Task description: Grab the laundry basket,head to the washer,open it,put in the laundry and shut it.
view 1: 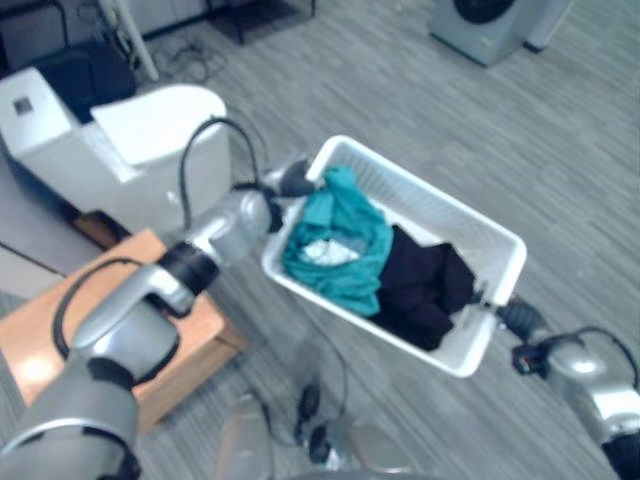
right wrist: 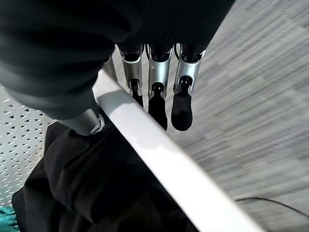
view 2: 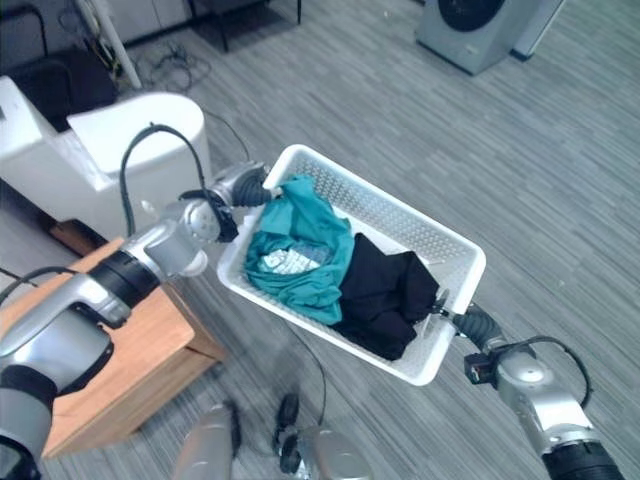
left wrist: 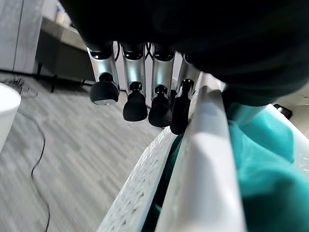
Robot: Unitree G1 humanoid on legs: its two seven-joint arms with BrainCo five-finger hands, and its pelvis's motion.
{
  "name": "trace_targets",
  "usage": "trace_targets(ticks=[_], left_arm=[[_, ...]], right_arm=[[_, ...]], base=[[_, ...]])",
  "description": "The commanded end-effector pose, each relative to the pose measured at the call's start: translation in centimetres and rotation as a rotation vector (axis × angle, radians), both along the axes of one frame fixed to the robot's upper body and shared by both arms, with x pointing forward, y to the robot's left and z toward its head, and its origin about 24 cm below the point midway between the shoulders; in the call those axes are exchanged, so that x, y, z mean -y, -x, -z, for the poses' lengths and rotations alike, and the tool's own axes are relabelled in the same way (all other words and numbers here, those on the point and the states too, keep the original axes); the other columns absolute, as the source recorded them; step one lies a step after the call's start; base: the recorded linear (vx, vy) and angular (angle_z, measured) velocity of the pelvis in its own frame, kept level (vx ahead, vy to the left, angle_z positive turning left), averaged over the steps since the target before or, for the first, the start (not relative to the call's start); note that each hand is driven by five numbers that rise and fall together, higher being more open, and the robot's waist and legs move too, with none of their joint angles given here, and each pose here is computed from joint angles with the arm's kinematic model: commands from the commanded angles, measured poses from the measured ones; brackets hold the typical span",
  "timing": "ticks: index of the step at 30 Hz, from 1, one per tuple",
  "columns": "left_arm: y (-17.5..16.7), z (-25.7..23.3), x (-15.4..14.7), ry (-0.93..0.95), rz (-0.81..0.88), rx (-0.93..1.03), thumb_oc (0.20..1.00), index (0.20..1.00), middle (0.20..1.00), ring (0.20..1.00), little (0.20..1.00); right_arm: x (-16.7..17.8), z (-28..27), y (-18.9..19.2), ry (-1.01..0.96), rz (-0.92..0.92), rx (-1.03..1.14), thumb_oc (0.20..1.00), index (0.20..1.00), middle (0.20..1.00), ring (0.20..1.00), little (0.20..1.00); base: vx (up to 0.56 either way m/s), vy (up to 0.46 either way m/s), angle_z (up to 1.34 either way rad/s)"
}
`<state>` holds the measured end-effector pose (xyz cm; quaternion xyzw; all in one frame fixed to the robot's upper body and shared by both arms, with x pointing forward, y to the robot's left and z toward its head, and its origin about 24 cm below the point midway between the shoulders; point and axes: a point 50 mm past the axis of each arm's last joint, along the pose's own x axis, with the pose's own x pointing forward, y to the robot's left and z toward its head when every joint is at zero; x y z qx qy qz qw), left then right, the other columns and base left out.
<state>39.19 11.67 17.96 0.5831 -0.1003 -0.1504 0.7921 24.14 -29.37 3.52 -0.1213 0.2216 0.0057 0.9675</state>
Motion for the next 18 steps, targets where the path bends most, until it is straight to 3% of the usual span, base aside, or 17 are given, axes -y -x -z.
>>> trace_targets(ticks=[1, 11, 15, 18], left_arm=[[0.8, -3.8, 5.6, 0.098, 0.205, 0.138, 0.200, 0.200, 0.200, 0.200, 0.200], [0.3, -2.8, 2.1, 0.076, 0.093, 0.125, 0.200, 0.200, 0.200, 0.200, 0.200], [0.0, -2.7, 2.2, 0.116, 0.074, 0.112, 0.200, 0.200, 0.200, 0.200, 0.200], [0.1, -3.3, 4.0, 0.135, 0.124, 0.115, 0.200, 0.200, 0.200, 0.200, 0.200]], right_arm=[[-2.4, -6.2, -3.0, -0.075, -0.112, 0.354, 0.200, 0.200, 0.200, 0.200, 0.200], [-6.4, -4.5, -4.5, -0.147, -0.193, 0.316, 0.200, 0.200, 0.200, 0.200, 0.200], [-6.6, -4.8, -5.3, -0.161, -0.160, 0.340, 0.200, 0.200, 0.200, 0.200, 0.200], [-5.1, -5.4, -5.0, -0.149, -0.099, 0.370, 0.200, 0.200, 0.200, 0.200, 0.200]], base=[[0.48, -0.064, -0.28], [0.34, 0.028, -0.45], [0.23, 0.051, -0.01], [0.33, -0.074, 0.19]])
